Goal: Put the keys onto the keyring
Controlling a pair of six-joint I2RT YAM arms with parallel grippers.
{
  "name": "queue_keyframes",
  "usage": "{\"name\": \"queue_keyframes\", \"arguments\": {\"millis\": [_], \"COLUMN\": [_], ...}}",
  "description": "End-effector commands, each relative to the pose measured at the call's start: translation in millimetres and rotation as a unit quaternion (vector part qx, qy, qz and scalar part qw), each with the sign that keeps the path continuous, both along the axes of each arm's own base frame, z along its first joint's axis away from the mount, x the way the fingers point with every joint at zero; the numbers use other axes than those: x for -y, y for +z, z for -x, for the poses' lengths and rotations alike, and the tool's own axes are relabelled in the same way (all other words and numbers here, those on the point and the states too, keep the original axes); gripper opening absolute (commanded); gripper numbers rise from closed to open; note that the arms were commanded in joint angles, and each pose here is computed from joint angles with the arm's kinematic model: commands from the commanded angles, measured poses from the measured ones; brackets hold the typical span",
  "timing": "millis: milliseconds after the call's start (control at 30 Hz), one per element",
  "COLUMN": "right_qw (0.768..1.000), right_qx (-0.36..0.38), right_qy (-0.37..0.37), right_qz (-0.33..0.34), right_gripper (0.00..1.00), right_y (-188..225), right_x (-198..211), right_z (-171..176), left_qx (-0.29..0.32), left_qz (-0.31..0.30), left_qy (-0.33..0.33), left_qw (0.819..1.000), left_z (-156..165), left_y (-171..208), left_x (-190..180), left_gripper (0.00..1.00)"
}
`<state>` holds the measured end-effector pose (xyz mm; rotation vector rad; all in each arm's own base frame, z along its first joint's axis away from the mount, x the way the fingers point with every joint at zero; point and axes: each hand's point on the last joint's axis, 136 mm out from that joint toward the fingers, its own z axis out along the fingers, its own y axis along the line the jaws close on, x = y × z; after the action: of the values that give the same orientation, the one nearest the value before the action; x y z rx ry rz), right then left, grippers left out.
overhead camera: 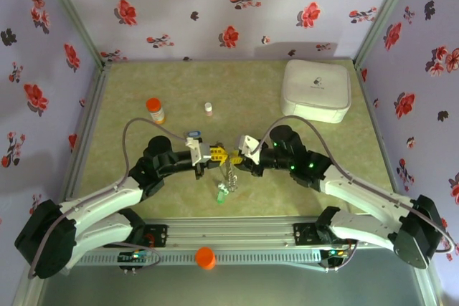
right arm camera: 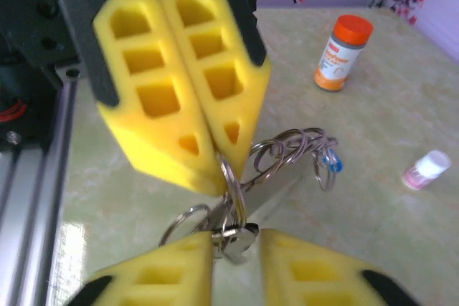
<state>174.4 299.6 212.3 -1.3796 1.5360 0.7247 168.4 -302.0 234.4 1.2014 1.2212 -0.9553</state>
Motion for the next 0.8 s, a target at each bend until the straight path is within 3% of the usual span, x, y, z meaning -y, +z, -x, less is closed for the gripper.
{"name": "queue_keyframes", "arguments": {"millis": [0, 400, 767], "right_qw": [1.0, 1.0, 0.999], "right_qx": [0.008, 0.013, 0.0], "right_qy": [-0.019, -0.021, 0.011], "right_qz": [0.004, 0.005, -0.042], "right_gripper": [0.31, 0.38, 0.44], "right_y": [-1.1, -24.7, -18.2], "right_x": [8.8, 7.5, -15.1], "right_z": [-1.3, -2.6, -1.8], "left_qx": [0.025, 0.018, 0.011], "left_qz": [0.033, 0.047, 0.053], "left_qy": [-0.004, -0.002, -0.004], "left_qw": [0.999, 0.999, 0.999], "left_z": [4.2, 4.4, 6.2], "left_y": [16.7, 19.9, 22.8], "left_x": [-0.9, -2.2, -2.7], "left_gripper": [0.0, 0.0, 0.0]}}
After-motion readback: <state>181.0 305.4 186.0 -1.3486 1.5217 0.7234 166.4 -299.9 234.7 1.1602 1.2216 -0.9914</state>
